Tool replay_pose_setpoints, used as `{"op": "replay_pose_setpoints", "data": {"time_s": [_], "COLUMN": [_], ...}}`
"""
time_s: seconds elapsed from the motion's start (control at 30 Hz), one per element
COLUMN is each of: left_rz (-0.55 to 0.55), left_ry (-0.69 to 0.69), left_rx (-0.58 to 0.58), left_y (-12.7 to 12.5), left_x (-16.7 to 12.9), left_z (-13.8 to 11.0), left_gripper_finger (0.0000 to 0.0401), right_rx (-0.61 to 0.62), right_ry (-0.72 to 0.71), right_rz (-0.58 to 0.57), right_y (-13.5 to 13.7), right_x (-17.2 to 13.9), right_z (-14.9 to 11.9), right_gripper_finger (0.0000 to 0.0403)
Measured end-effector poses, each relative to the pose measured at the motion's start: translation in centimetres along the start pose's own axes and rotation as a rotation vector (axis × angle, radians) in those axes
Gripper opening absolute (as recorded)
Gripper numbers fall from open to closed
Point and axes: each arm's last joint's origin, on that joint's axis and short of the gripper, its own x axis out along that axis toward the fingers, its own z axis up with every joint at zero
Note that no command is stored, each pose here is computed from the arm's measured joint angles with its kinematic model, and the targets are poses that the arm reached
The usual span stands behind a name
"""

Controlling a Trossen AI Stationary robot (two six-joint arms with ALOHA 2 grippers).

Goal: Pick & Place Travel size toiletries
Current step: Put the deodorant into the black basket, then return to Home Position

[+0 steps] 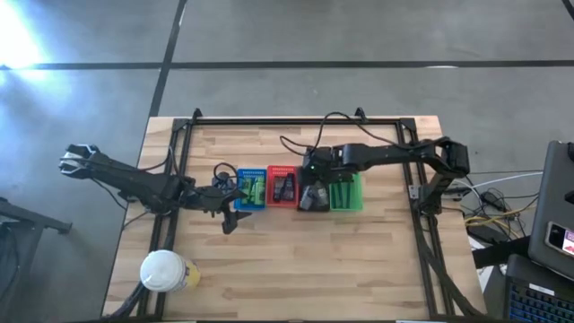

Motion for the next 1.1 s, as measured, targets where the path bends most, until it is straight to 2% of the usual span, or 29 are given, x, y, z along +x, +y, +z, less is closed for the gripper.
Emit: {"op": "replay_pose_setpoints", "data": {"time_s": [0.3,0.7,0.83,1.0,1.1], "left_rz": [-0.007,-0.032,-0.053,-0.173,-0.187], "left_ry": [0.007,0.027,0.027,-0.008,-0.023], "left_rx": [0.027,-0.025,-0.032,-0.021,-0.008], "left_y": [0.0,-0.1,-0.2,-1.0,-1.1], "left_x": [0.0,0.0,-0.2,-1.5,-2.3], "left_z": [0.0,-0.1,0.1,2.0,3.1], "left_gripper_finger": [0.0307,0.0307,0.0307,0.0307,0.0307], "right_rx": [-0.031,-0.089,-0.191,-0.306,-0.485], "right_ry": [0.028,-0.003,-0.03,-0.09,-0.122], "right_rz": [-0.057,-0.086,-0.078,0.001,0.065], "right_y": [-0.1,-0.1,0.3,1.5,2.4], "right_x": [-0.2,-1.1,-2.2,-4.3,-5.4], "right_z": [-1.8,-3.0,-3.1,-2.8,-2.6], "right_gripper_finger": [0.0283,0.0312,0.0319,0.0332,0.0341]}}
